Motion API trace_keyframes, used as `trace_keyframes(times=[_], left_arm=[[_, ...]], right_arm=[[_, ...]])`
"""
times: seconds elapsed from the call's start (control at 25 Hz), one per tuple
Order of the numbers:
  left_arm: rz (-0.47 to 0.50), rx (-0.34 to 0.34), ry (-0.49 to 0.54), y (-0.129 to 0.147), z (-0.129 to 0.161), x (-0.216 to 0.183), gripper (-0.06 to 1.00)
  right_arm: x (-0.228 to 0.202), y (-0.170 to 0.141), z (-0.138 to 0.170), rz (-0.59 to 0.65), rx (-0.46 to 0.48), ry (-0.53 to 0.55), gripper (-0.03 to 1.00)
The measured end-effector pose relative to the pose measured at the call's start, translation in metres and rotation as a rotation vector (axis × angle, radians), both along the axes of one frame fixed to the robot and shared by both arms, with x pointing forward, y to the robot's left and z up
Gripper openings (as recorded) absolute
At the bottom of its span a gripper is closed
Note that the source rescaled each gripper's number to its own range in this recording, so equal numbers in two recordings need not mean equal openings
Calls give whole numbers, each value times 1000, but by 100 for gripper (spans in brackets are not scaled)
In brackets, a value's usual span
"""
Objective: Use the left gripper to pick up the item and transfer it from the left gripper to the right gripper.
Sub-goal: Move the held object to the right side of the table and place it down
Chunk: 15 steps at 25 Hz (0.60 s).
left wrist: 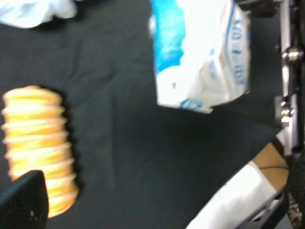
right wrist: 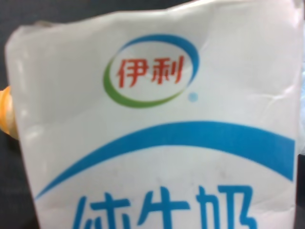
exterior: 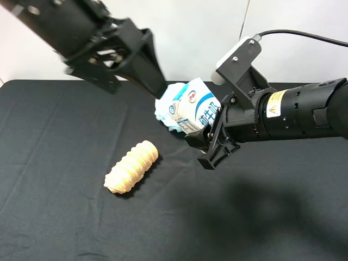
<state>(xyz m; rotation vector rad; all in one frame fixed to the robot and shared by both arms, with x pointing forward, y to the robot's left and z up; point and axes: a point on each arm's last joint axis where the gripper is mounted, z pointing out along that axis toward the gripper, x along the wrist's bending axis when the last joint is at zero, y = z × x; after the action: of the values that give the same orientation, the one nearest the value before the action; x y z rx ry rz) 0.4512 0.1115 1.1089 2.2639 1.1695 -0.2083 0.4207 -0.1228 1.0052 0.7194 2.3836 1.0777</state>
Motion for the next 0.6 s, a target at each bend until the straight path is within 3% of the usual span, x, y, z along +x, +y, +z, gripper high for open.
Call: trace_keyframes(times=[0.6], left_arm=[[332,244,-225,94,64,-65,99]], right_arm=[[0,0,0,0,-4,6,0]])
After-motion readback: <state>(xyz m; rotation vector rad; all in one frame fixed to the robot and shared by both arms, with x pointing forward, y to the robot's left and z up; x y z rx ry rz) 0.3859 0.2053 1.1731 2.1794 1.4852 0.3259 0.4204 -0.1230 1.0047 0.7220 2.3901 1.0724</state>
